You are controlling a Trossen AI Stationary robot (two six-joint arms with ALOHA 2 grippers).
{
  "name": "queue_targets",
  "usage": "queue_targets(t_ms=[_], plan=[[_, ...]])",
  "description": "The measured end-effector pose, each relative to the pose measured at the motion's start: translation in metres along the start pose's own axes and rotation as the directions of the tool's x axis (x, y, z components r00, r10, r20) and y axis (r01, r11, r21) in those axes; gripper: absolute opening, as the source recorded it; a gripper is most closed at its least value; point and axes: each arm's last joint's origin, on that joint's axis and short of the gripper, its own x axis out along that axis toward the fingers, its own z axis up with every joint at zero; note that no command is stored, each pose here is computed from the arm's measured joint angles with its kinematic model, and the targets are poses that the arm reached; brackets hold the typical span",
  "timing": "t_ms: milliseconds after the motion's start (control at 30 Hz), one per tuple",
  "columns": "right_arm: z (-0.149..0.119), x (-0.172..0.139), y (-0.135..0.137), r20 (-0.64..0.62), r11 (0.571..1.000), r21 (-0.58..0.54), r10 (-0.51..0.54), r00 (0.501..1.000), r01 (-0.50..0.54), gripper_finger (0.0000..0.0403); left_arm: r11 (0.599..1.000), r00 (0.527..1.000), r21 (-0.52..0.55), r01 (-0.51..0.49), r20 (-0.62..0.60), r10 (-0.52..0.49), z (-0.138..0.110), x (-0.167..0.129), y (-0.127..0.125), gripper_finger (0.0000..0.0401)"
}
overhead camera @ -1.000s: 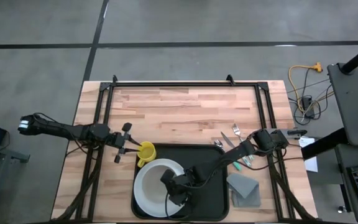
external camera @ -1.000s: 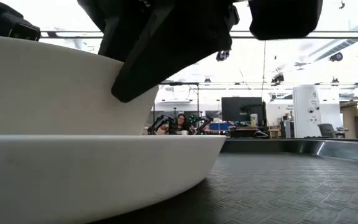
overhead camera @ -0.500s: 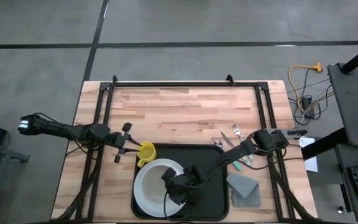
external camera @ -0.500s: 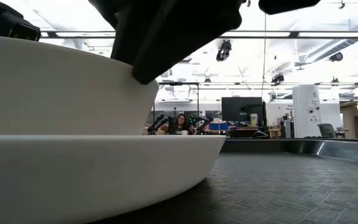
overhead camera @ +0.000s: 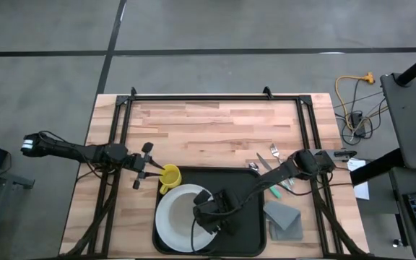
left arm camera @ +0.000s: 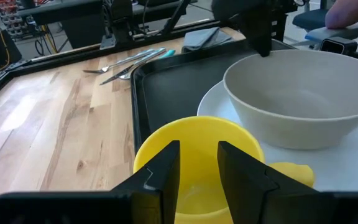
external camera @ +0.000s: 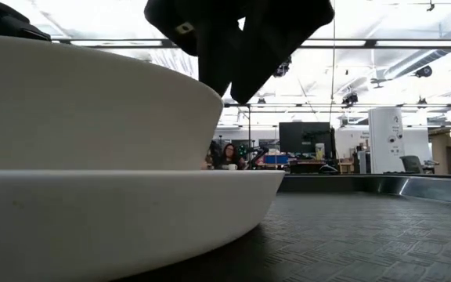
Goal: Set up tray
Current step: Put the gray bowl on the white plate
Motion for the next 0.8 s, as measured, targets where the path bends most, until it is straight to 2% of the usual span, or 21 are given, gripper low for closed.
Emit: queue_targets(t_ms=[167,400,800], plan=[[-0.003,-0.005,-0.009,0.009,0.999,0.041,-0.012,1.0,0.011,0.0094,1.0,1.0,0.0,0.0,0.0,0.0,0.0,0.0,0.0,0.0094],[0.004,-0.014,-0.017,0.107,0.997,0.049,-0.059,0.993,0.054,0.0097,1.0,1.0,0.0,0.0,0.0,0.0,0.0,0.0,0.0,0.0094],[0.001,-0.016,-0.016,0.077,0.983,0.18,-0.048,0.996,0.033,0.0098,1.0,1.0,0.0,0.0,0.0,0.0,0.0,0.0,0.0,0.0094]])
